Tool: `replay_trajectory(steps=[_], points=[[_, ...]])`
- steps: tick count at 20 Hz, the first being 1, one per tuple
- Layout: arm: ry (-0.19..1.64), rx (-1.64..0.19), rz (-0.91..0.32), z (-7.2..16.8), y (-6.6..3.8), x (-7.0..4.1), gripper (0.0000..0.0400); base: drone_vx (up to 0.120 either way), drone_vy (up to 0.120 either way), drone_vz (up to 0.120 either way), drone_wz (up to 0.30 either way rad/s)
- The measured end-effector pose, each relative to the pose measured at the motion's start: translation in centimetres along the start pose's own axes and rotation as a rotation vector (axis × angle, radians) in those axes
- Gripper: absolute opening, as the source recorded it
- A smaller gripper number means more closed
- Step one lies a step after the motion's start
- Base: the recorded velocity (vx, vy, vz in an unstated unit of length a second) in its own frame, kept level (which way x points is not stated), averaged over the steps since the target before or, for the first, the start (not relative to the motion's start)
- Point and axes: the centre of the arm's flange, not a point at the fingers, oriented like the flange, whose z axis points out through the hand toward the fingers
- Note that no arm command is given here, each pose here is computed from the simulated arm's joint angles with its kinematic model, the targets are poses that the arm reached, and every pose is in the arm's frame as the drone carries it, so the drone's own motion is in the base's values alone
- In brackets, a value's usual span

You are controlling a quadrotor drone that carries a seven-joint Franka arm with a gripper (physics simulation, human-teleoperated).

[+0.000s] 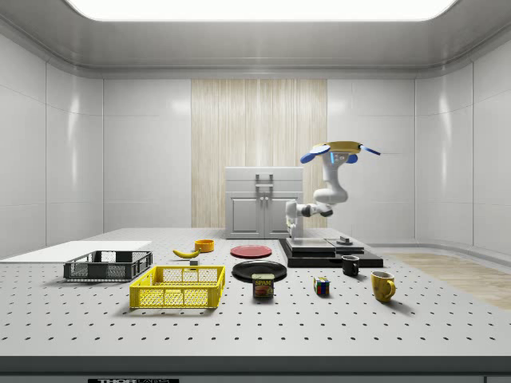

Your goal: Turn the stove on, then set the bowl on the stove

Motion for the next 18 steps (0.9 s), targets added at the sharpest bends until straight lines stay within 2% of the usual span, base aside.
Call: replay_trajectory(steps=[18], points=[[0.000, 0.000, 0.000, 0.00, 0.00, 0.00, 0.0400, 0.120, 0.000, 0.000, 0.000]])
